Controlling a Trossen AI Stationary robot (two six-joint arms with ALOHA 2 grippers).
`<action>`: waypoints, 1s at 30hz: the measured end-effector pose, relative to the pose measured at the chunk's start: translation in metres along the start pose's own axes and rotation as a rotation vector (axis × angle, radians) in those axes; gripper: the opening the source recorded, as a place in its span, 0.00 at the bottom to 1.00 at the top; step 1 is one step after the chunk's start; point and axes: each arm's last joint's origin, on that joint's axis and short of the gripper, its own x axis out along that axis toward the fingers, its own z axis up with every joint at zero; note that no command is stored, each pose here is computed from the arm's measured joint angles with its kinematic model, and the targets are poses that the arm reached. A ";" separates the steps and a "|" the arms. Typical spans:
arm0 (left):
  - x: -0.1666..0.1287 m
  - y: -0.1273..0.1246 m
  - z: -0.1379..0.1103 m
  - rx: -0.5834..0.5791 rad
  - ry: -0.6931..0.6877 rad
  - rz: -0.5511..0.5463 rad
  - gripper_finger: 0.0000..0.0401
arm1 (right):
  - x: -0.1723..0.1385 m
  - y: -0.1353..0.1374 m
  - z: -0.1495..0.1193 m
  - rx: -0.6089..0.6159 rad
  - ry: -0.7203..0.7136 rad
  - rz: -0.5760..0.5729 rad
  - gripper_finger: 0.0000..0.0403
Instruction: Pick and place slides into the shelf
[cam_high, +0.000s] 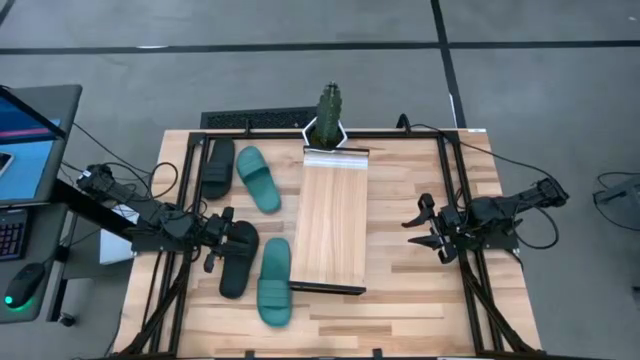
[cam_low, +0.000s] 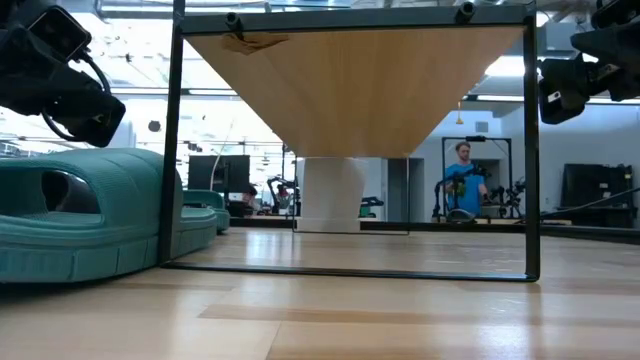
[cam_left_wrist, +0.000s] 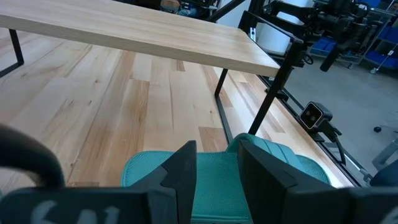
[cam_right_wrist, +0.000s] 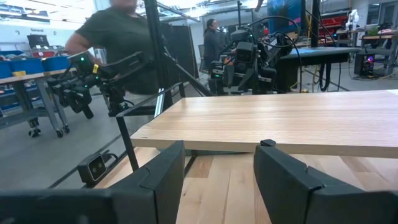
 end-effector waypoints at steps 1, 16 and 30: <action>0.000 0.000 0.000 0.000 0.000 0.000 0.26 | 0.000 0.000 0.000 0.000 0.001 0.000 0.44; 0.000 0.000 0.000 0.000 0.000 0.000 0.26 | 0.000 0.000 0.000 0.000 0.000 -0.001 0.44; 0.000 0.001 0.001 0.059 -0.016 0.039 0.26 | 0.000 0.000 0.000 0.000 0.000 0.000 0.44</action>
